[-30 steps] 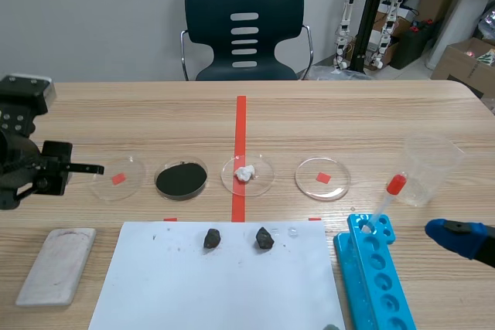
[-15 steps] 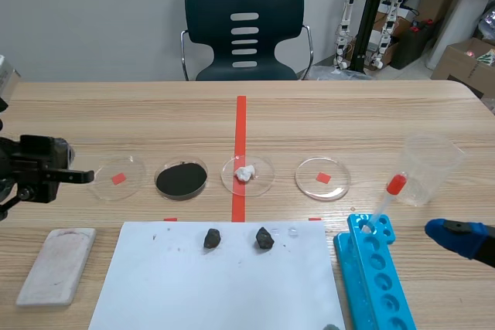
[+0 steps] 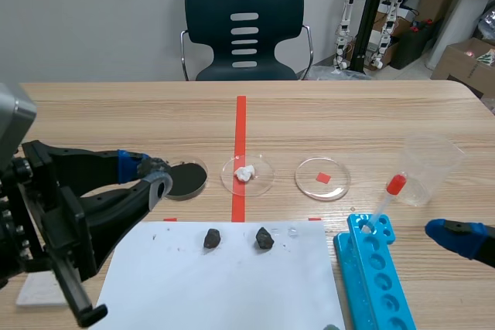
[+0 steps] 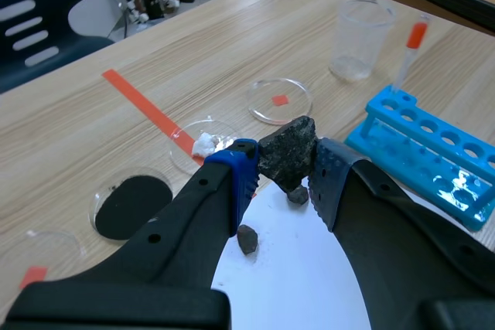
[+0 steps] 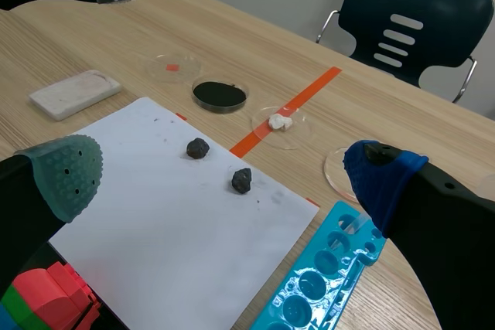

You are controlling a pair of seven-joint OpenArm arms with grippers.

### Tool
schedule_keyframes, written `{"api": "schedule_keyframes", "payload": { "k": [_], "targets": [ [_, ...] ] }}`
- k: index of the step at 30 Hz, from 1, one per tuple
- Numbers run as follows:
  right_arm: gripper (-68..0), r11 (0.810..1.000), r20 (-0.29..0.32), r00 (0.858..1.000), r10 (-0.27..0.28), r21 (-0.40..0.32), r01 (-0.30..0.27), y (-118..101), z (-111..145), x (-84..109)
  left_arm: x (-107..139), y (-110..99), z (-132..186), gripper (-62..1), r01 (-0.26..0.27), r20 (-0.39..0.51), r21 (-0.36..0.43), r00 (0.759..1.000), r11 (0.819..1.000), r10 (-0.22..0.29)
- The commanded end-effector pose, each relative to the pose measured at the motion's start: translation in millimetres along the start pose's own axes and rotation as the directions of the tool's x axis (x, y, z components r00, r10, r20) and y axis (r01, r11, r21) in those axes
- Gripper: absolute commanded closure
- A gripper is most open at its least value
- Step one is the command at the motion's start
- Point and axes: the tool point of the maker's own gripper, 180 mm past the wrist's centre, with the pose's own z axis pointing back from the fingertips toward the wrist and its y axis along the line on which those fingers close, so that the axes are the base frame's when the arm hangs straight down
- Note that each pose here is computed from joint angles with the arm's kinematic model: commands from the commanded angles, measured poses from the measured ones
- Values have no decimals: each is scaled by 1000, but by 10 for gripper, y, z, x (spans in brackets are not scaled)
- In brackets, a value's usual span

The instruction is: Rub the mineral on the streak plate

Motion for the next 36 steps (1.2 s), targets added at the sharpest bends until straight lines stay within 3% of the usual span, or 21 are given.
{"api": "schedule_keyframes", "payload": {
  "k": [1,36],
  "targets": [
    [-679,1000,34,999,2,-5,-2,-27,-20,78,64,-8,12,-100,7,29,5,1000,1000,-7],
    [-679,1000,34,999,2,-5,-2,-27,-20,78,25,-21,20,-100,15,12,4,1000,1000,-15]
  ]
}}
